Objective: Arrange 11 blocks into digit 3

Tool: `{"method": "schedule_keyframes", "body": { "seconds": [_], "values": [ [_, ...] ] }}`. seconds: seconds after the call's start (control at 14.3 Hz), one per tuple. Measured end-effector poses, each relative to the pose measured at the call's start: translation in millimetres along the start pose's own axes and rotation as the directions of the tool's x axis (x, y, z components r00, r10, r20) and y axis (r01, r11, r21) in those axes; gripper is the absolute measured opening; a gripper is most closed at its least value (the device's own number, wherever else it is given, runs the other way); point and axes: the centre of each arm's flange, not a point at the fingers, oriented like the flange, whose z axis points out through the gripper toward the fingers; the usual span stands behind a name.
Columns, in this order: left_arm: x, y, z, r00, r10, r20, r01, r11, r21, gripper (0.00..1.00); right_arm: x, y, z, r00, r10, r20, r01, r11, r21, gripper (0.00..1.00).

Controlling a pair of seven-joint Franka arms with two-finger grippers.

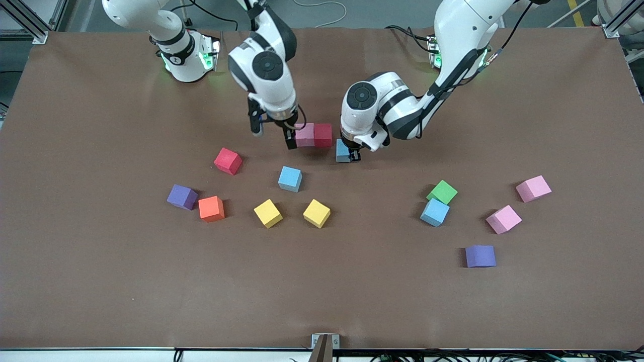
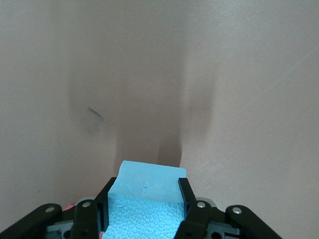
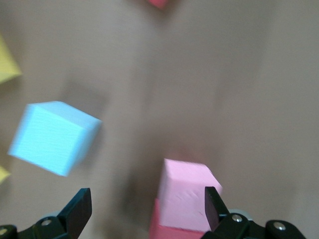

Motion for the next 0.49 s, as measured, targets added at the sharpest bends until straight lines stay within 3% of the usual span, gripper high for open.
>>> {"method": "schedule_keyframes", "body": {
  "seconds": [0.14, 0.28, 0.49],
  "values": [
    [3, -3, 1, 1.0, -0.002, -0.008, 0.002, 1.0, 0.0, 0.53, 32, -25, -12, 0.989, -0.15, 0.007, 0.15, 0.988, 0.027, 1.0],
    [6, -5, 5, 1.0, -0.009, -0.015, 0.009, 1.0, 0.006, 0.53, 51, -43, -18, 0.95, -0.313, 0.001, 0.312, 0.949, 0.043, 1.0],
    [7, -6, 6, 1.0, -0.012, -0.018, 0.012, 1.0, 0.008, 0.53, 53, -60, -4, 0.828, -0.56, -0.014, 0.56, 0.828, 0.03, 1.0]
  ]
}}
